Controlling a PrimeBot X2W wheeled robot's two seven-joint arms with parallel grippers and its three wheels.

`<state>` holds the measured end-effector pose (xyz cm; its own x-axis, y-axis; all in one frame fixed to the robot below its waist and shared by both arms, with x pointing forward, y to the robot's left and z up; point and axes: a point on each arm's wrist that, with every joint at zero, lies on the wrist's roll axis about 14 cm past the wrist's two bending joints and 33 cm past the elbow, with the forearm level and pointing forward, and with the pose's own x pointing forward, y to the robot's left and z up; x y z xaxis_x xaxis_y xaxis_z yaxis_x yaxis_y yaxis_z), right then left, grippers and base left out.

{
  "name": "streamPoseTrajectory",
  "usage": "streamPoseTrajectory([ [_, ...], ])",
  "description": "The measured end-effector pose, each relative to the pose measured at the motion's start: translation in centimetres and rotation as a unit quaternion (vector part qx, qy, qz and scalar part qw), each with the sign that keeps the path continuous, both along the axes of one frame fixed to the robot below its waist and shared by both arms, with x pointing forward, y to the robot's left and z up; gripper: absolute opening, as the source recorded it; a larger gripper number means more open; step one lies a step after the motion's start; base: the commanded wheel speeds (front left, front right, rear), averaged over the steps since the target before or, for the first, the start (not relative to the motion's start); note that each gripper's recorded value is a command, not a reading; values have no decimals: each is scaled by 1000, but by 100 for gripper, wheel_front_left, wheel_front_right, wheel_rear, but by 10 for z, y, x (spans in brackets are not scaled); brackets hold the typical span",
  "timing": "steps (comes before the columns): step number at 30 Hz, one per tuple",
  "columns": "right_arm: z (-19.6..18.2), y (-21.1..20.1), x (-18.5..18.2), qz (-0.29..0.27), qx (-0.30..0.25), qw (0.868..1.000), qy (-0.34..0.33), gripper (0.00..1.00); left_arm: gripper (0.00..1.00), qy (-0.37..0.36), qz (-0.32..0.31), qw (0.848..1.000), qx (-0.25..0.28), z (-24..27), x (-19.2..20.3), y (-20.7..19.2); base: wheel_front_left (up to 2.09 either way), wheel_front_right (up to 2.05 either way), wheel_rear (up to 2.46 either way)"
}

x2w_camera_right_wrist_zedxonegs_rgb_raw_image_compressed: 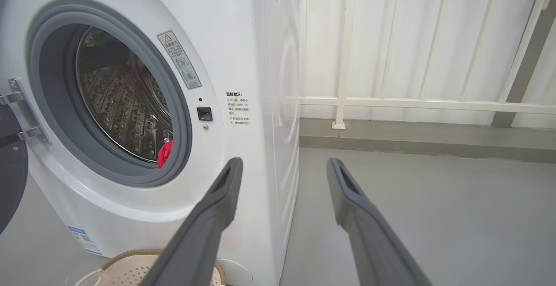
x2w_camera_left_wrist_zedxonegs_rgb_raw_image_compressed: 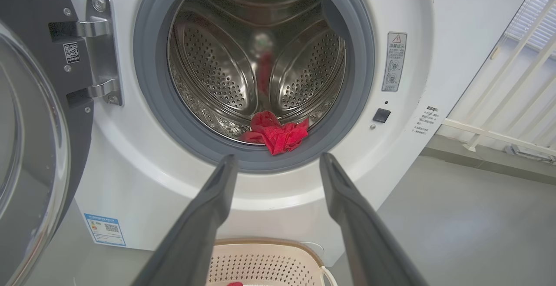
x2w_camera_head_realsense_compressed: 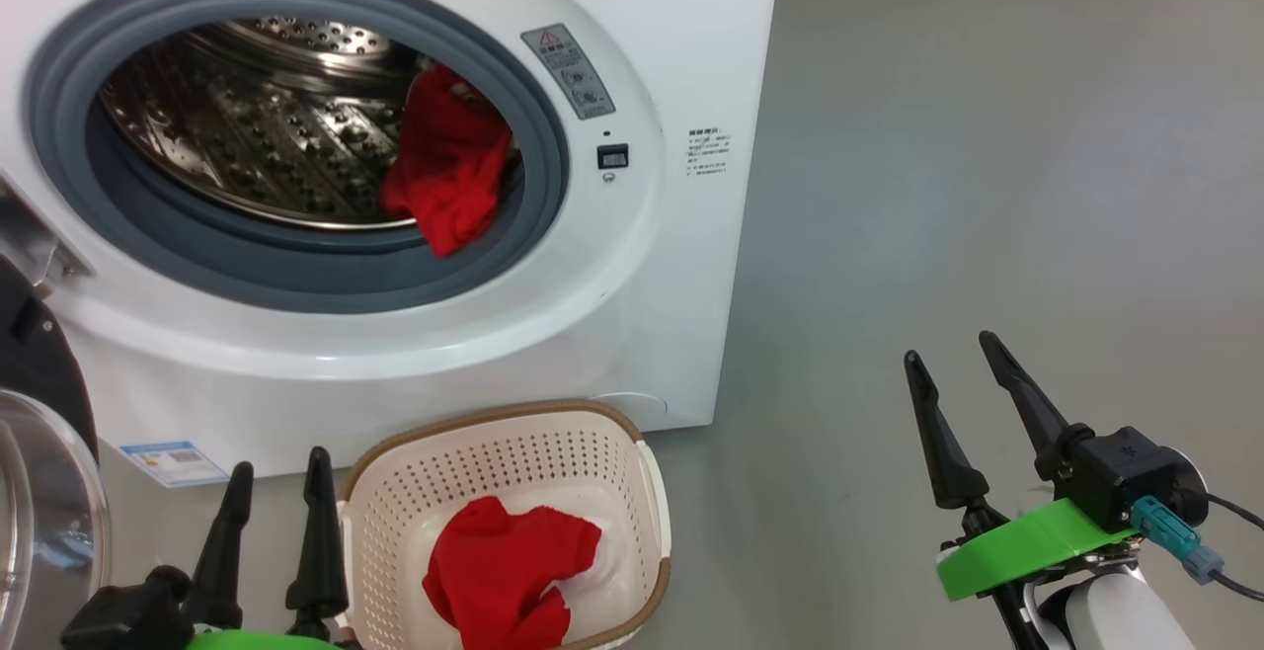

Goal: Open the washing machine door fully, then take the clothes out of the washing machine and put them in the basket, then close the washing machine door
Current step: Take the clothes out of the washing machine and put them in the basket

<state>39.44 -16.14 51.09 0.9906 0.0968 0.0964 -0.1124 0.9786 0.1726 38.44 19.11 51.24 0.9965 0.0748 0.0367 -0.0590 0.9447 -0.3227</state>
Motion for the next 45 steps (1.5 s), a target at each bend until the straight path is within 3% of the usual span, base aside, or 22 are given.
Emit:
streamPoseTrajectory([
  [14, -26, 9, 14, 13, 1, 999, 33, 100, 100, 7, -7, 1000, -13, -9, 31, -6, 0, 0, 0],
  [45, -74, 15, 68, 25, -19, 997, 72, 100, 100, -23, -50, 991, -121, -12, 186, -12, 0, 0, 0],
])
